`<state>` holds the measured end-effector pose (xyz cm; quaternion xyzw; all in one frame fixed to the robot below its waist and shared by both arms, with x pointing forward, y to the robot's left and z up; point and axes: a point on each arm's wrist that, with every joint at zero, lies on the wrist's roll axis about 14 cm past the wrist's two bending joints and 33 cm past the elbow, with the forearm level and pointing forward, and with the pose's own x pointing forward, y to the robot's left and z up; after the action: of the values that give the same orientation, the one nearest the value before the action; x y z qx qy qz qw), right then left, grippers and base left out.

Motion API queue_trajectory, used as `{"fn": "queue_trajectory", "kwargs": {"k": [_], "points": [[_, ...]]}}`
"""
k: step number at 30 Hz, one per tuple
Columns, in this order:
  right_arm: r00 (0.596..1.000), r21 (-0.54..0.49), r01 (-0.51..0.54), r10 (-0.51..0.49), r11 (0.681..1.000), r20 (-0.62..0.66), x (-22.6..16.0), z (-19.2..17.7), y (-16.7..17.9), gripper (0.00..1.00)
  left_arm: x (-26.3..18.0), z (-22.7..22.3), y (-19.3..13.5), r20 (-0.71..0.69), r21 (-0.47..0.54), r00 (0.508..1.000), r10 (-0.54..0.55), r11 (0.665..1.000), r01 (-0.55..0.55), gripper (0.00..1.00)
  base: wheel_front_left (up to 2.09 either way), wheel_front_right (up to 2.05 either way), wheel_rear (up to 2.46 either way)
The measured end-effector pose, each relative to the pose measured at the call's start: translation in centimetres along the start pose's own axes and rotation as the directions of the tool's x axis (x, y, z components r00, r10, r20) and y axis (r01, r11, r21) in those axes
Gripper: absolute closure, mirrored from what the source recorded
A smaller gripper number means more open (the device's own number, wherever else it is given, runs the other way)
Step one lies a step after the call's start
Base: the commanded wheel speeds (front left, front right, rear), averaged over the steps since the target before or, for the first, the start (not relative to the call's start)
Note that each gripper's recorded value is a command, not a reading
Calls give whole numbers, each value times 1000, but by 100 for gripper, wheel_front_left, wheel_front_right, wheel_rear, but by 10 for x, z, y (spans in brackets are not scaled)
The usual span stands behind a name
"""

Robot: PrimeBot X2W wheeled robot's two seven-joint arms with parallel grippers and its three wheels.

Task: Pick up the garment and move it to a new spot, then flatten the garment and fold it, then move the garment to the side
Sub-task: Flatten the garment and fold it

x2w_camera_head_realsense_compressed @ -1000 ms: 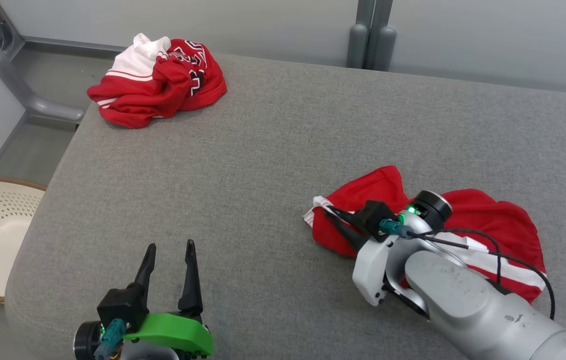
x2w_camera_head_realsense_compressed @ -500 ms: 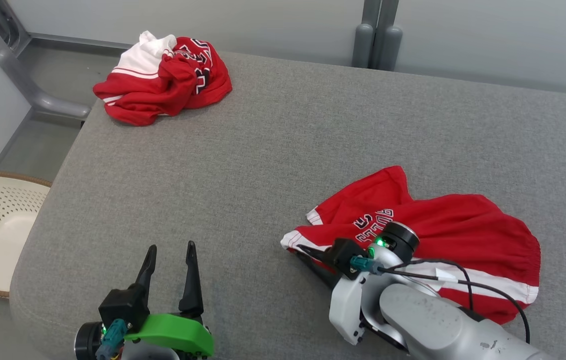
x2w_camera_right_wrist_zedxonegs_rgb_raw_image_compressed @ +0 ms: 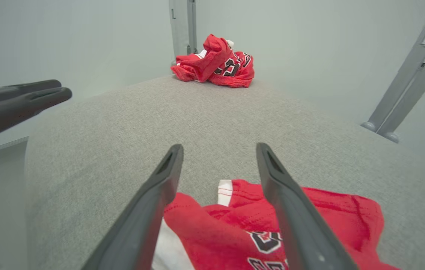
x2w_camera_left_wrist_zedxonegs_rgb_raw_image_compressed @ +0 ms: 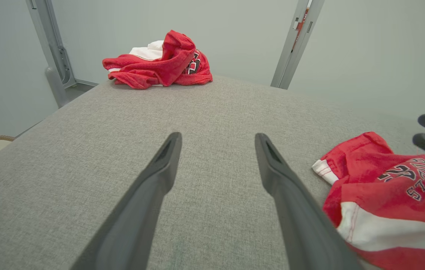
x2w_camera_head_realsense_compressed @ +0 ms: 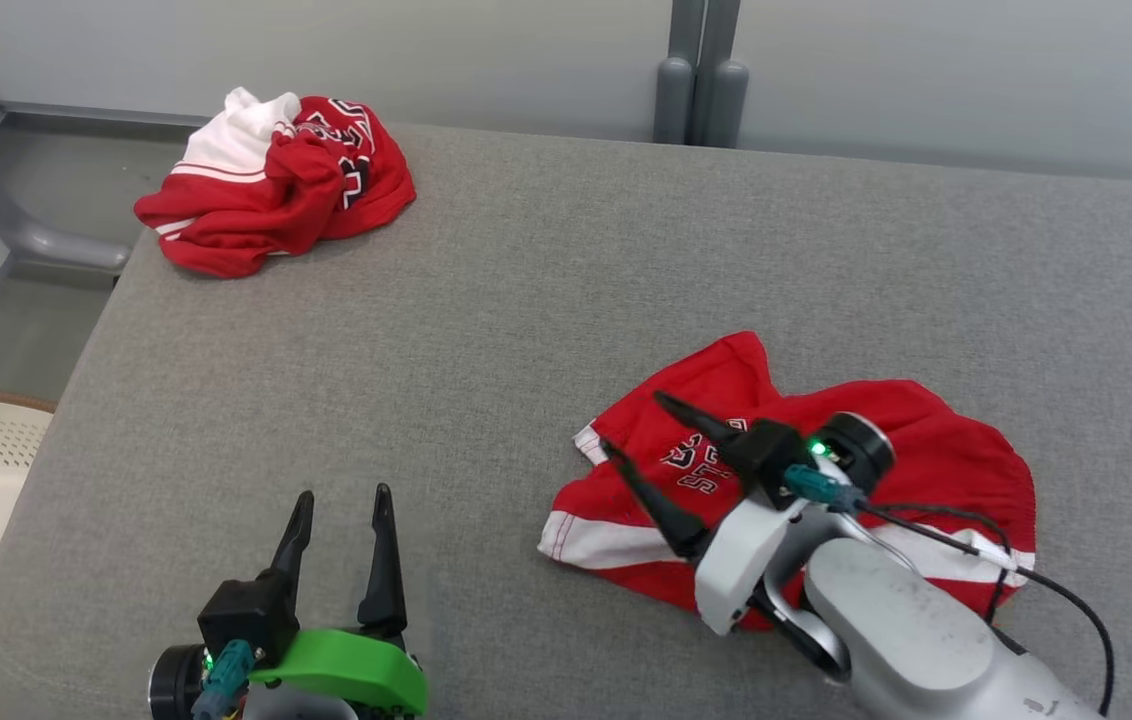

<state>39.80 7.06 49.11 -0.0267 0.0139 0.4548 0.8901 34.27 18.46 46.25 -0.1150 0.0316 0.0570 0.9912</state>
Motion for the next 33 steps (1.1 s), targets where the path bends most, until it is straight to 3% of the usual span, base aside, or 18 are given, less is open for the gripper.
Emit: {"fn": "queue_trajectory", "kwargs": {"k": [5, 9, 14, 22, 33], "points": [[975, 23, 206, -207, 978, 83, -34, 18, -50, 0, 2, 0, -15, 1, 4, 999, -51, 999, 51, 0, 0, 0, 0], [917, 56, 374, -378, 926, 127, -75, 24, -81, 0, 2, 1, -25, 5, 10, 996, -89, 996, 89, 0, 0, 0, 0], [836, 89, 522, -530, 848, 145, -123, 23, -96, 0, -3, 1, -35, 8, 20, 992, -129, 991, 129, 0, 0, 0, 0], [755, 111, 635, -645, 764, 121, -174, 11, -94, 0, -13, 0, -41, 11, 26, 987, -161, 987, 161, 0, 0, 0, 0], [718, 109, 674, -683, 731, 135, -190, 16, -95, 0, -14, 5, -46, 27, 19, 984, -173, 985, 173, 0, 0, 0, 0]]}}
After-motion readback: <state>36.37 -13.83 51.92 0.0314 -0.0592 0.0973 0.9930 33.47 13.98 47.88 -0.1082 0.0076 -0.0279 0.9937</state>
